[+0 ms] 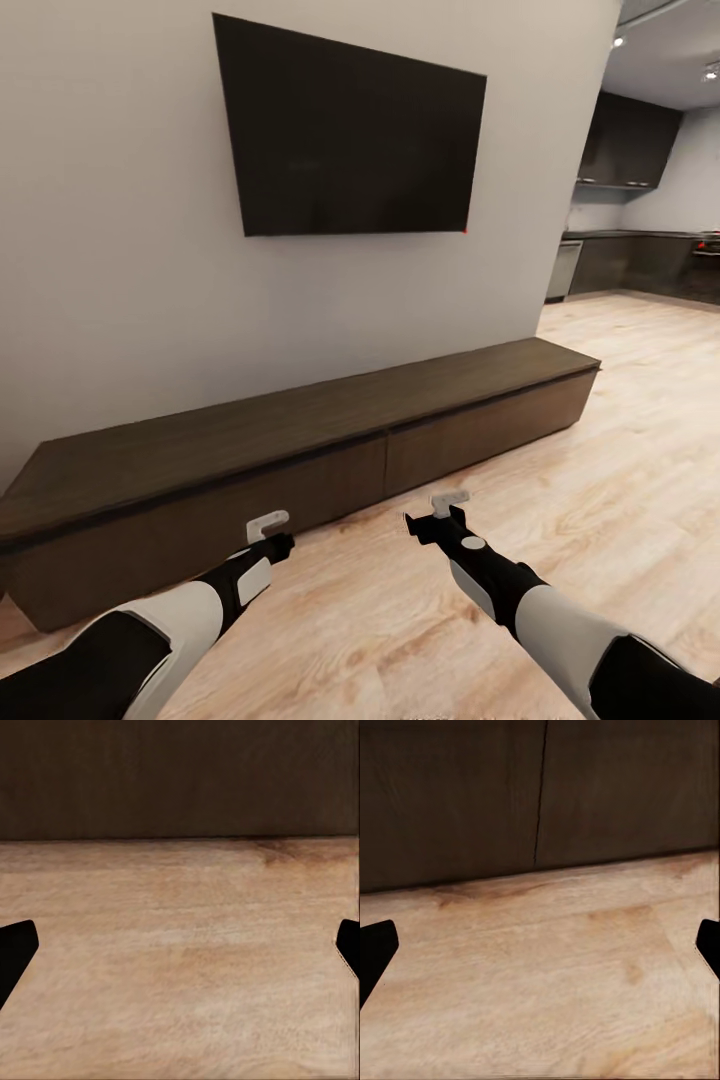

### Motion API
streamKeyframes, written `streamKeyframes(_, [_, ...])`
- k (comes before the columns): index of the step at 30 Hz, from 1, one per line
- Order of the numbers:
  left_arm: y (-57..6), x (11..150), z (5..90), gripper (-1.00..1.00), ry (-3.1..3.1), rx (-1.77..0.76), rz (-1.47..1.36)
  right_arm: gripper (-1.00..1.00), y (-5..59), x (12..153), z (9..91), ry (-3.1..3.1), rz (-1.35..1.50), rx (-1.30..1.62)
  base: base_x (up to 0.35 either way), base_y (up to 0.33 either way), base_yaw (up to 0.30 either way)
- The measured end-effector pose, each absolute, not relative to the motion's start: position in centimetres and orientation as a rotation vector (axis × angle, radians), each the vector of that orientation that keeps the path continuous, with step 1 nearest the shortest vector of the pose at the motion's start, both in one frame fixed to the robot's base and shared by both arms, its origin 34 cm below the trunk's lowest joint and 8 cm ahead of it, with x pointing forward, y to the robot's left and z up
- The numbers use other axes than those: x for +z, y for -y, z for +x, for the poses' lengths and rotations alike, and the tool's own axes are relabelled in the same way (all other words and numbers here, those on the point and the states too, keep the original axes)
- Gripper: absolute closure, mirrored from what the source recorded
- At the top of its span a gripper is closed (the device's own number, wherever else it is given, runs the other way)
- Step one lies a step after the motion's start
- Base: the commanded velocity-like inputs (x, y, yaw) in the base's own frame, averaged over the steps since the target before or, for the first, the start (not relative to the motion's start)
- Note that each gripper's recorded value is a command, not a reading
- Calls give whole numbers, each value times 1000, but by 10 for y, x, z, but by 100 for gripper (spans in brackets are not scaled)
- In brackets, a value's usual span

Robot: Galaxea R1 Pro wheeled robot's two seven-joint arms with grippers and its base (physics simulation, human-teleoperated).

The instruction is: Place each of the two pumpkins and all three candles from the living room inside a cabinet in the living room (use any cabinet), then make sure every cabinet is closed, and position the cauldron so it is next to a table in the living room.

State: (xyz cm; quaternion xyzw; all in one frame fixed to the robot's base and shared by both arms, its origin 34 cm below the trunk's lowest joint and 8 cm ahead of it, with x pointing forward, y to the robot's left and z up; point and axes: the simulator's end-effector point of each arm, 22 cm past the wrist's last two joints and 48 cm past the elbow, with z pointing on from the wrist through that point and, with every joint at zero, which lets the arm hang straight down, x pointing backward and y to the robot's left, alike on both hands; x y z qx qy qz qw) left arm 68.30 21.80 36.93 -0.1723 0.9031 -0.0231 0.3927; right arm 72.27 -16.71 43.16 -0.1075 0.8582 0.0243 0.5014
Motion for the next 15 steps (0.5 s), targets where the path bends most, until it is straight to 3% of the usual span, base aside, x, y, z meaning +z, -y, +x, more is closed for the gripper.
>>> streamKeyframes(15, [-207, 386, 699, -100, -2254, -104, -423, -100, 166, 427, 720, -2106, -267, 58, 0, 0, -295])
